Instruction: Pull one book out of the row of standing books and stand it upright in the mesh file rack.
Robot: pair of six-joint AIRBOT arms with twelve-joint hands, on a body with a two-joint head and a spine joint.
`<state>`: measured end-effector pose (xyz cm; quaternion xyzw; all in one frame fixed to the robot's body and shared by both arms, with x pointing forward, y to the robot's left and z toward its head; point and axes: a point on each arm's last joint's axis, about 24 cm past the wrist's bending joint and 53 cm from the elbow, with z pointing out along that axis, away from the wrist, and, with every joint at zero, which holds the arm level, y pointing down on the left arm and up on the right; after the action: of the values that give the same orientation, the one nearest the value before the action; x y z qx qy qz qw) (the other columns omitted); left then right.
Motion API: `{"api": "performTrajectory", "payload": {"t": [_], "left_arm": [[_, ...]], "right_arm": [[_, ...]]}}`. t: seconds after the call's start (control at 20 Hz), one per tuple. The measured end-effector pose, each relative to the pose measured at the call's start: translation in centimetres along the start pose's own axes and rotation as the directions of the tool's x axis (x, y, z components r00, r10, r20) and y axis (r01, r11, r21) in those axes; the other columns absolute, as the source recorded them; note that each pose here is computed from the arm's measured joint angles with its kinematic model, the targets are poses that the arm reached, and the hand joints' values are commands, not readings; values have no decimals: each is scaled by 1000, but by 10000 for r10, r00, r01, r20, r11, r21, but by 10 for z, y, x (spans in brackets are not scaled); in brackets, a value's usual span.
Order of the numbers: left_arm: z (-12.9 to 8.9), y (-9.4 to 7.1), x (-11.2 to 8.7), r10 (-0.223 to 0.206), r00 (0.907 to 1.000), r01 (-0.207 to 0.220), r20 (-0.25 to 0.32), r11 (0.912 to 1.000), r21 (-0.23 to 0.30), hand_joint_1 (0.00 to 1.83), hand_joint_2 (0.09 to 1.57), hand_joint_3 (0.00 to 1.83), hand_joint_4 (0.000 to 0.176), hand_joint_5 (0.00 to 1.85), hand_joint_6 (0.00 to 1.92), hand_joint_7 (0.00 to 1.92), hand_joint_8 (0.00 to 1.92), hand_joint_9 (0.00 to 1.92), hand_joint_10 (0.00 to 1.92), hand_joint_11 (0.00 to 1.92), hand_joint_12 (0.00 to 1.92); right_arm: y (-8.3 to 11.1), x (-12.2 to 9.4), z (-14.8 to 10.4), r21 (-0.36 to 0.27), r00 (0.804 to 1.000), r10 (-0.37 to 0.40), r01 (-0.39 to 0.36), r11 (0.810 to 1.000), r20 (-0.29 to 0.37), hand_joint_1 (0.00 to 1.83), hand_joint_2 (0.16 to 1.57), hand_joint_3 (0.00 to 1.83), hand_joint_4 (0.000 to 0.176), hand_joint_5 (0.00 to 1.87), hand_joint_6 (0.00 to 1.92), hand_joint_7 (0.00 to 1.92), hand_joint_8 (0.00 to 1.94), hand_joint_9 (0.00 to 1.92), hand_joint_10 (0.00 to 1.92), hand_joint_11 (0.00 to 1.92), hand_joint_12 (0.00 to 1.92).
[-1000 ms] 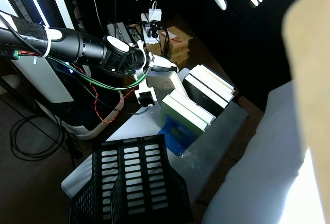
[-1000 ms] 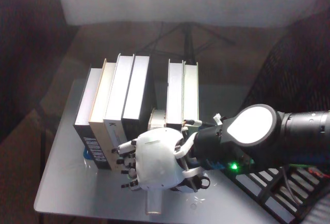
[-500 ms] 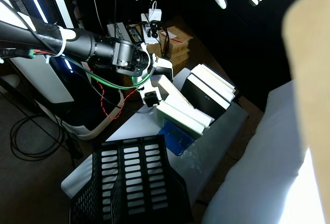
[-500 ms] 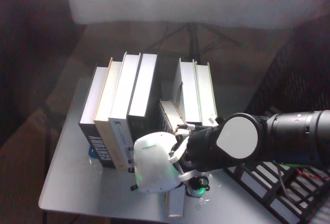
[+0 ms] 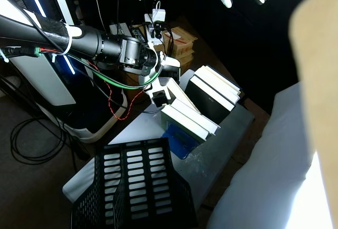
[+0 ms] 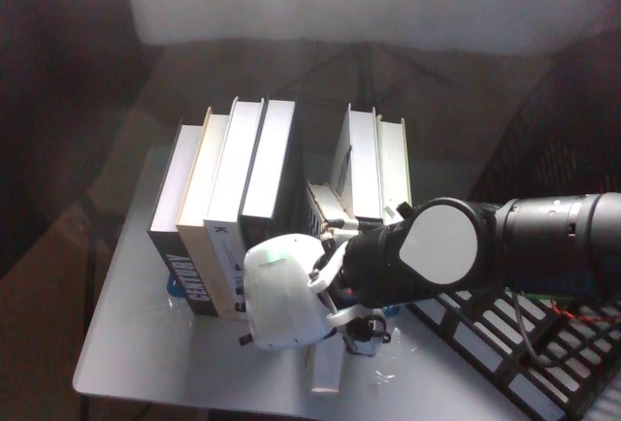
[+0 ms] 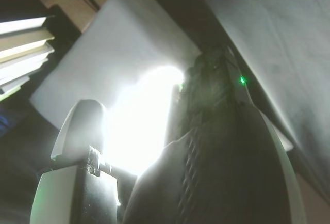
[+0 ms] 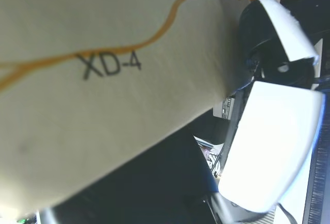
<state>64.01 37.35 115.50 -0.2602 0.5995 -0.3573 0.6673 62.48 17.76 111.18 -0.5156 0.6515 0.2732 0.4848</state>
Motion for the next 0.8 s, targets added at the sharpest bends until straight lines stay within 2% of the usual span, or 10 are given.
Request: {"api": "performTrajectory", "payload": {"t": [0.1,0.2,0.3,0.4,0.45,0.55,0.6,0.65,0.7,0.8], "left_arm": [[0,0,1,-67,10000,67,-15,10000,13,581,1403,3,10,100,5,0,0,0,0,0,0],[0,-1,0,-51,10000,51,-26,10000,50,569,1406,4,18,95,2,0,0,0,0,0,0],[1,-1,1,-71,10000,72,-40,10000,62,546,1412,5,17,87,1,0,0,0,0,0,0],[0,-1,2,-106,9999,107,-77,9999,89,527,1416,6,19,76,0,0,0,0,0,0,0],[0,-1,3,-143,9999,144,-74,9998,113,528,1420,7,21,72,0,0,0,0,0,0,0],[-1,0,6,-223,9997,224,-109,9997,83,518,1421,6,24,67,2,0,0,0,0,0,0],[-1,0,8,-247,9996,249,-159,9997,89,524,1419,4,22,71,3,0,0,0,0,0,0],[-1,-1,7,-254,9996,256,-156,9996,133,508,1421,5,25,60,2,0,0,0,0,0,0],[-1,-2,8,-254,9995,256,-167,9996,150,504,1419,3,25,60,3,0,0,0,0,0,0],[1,-4,9,-309,9994,313,-179,9993,201,515,1414,0,27,71,7,0,0,0,0,0,0]], "right_arm": [[-3,-6,0,39,10000,9,-9,10000,88,1134,651,1053,0,964,1414,1292,1782,1255,1850,1137,1921],[-5,-13,1,85,9998,-32,30,10000,181,1253,702,933,0,941,1164,1006,1560,1031,1709,819,1921],[-6,-21,0,82,9996,-63,61,9999,278,1273,719,782,0,1015,970,1064,1322,938,1509,707,1919],[-10,-32,-3,138,9990,-100,94,9999,437,1376,1030,152,0,1041,706,1022,1162,864,1287,707,1756],[-13,-35,-5,143,9989,-19,13,9999,474,1366,1126,44,0,931,869,959,1239,769,1400,554,1835],[-17,-38,-12,126,9988,-83,77,9999,476,1250,1120,0,0,982,909,985,1132,751,1326,475,1795],[-19,-42,-16,70,9988,-58,54,10000,485,1226,1111,0,20,1021,948,975,1047,737,1253,415,1781],[-21,-47,-23,34,9985,-80,78,10000,535,1210,1131,4,19,976,1062,922,1074,658,1218,290,1801],[-22,-51,-26,-2,9984,-78,79,10000,567,1311,1195,7,0,845,1257,864,1154,611,1490,143,1852],[-26,-60,-36,12,9975,-101,100,9999,702,1338,1209,3,0,794,1305,875,1162,610,1560,169,1888]]}}
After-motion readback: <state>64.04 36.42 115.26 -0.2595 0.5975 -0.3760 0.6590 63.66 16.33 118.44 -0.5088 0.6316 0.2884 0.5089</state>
